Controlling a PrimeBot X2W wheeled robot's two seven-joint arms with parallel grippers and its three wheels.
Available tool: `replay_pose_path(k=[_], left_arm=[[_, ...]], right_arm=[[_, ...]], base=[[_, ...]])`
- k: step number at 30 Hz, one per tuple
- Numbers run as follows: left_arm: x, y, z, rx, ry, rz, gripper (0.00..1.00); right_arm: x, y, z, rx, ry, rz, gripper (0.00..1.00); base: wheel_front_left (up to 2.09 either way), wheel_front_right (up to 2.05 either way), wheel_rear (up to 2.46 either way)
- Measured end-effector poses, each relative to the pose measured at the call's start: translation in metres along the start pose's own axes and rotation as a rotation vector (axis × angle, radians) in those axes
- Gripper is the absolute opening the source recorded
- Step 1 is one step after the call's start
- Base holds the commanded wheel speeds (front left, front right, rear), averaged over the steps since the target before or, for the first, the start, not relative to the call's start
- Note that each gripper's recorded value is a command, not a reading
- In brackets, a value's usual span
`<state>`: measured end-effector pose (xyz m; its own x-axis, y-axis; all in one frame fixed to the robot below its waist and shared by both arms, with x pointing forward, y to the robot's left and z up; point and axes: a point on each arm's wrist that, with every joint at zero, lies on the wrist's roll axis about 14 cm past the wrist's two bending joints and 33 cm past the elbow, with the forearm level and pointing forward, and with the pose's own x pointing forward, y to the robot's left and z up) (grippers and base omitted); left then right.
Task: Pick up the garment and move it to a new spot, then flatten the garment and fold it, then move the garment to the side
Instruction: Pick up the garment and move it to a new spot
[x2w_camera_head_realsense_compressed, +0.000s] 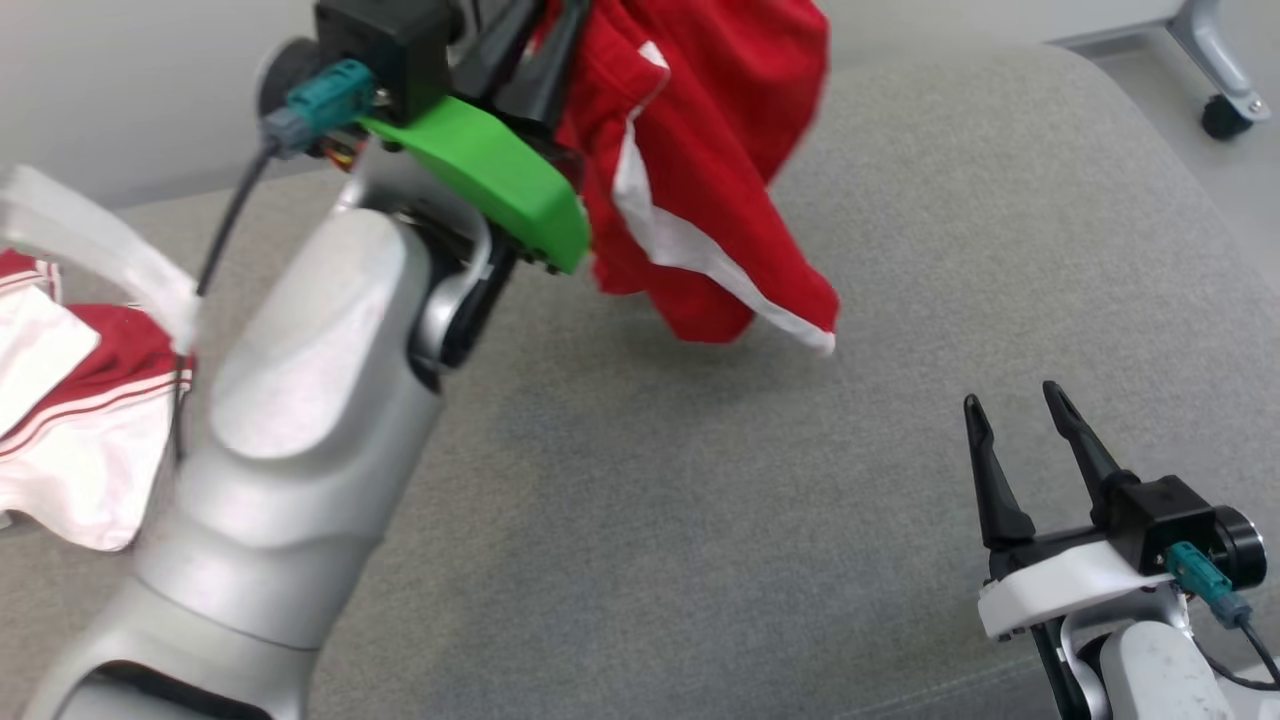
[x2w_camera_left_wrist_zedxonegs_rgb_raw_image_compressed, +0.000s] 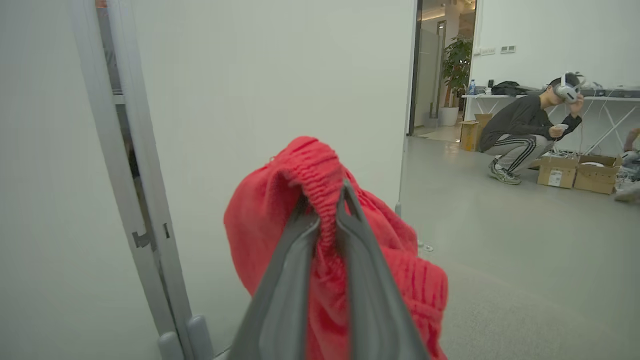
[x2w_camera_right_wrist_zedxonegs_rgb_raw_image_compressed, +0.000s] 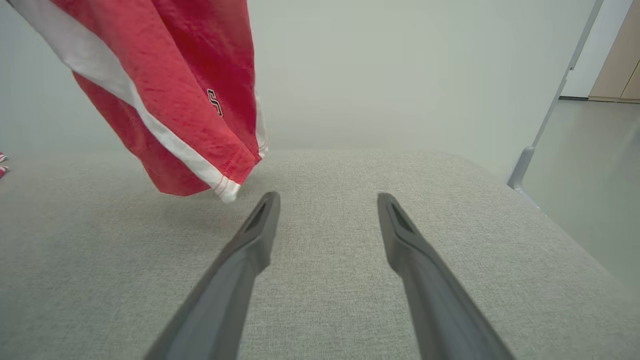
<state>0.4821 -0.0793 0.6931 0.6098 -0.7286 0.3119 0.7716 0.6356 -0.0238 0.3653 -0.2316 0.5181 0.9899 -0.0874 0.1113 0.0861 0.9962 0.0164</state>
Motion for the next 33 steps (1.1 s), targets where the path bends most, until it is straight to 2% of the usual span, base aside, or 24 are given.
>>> replay_pose_path(k=[4, 10, 17, 22, 25, 26, 27, 33], left_arm=[[-0.003, -0.002, -0.059, -0.138, 0.087, 0.031, 0.00], [-0.039, 0.017, -0.158, -0.303, 0.248, 0.161, 0.00], [-0.092, 0.074, -0.218, -0.324, 0.360, 0.338, 0.00], [-0.123, 0.104, -0.228, -0.349, 0.368, 0.443, 0.00], [-0.141, 0.112, -0.236, -0.360, 0.385, 0.484, 0.00], [-0.146, 0.113, -0.238, -0.361, 0.391, 0.491, 0.33], [-0.150, 0.116, -0.239, -0.360, 0.392, 0.499, 1.00], [-0.169, 0.126, -0.232, -0.356, 0.355, 0.550, 1.00]], right_arm=[[0.005, -0.007, -0.004, -0.001, 0.011, -0.022, 1.00], [0.014, -0.015, -0.017, -0.008, 0.045, -0.045, 1.00], [0.026, -0.015, -0.033, -0.012, 0.083, -0.044, 1.00], [0.032, -0.009, -0.040, -0.015, 0.098, -0.027, 1.00], [0.036, -0.006, -0.042, -0.016, 0.099, -0.017, 1.00], [0.038, -0.005, -0.043, -0.018, 0.098, -0.012, 1.00], [0.040, -0.004, -0.043, -0.019, 0.097, -0.008, 1.00], [0.045, 0.002, -0.044, -0.023, 0.094, 0.010, 1.00]], base=[[0.00, 0.00, 0.00], [0.00, 0.00, 0.00], [0.00, 0.00, 0.00], [0.00, 0.00, 0.00], [0.00, 0.00, 0.00], [0.00, 0.00, 0.00], [0.00, 0.00, 0.00], [0.00, 0.00, 0.00]])
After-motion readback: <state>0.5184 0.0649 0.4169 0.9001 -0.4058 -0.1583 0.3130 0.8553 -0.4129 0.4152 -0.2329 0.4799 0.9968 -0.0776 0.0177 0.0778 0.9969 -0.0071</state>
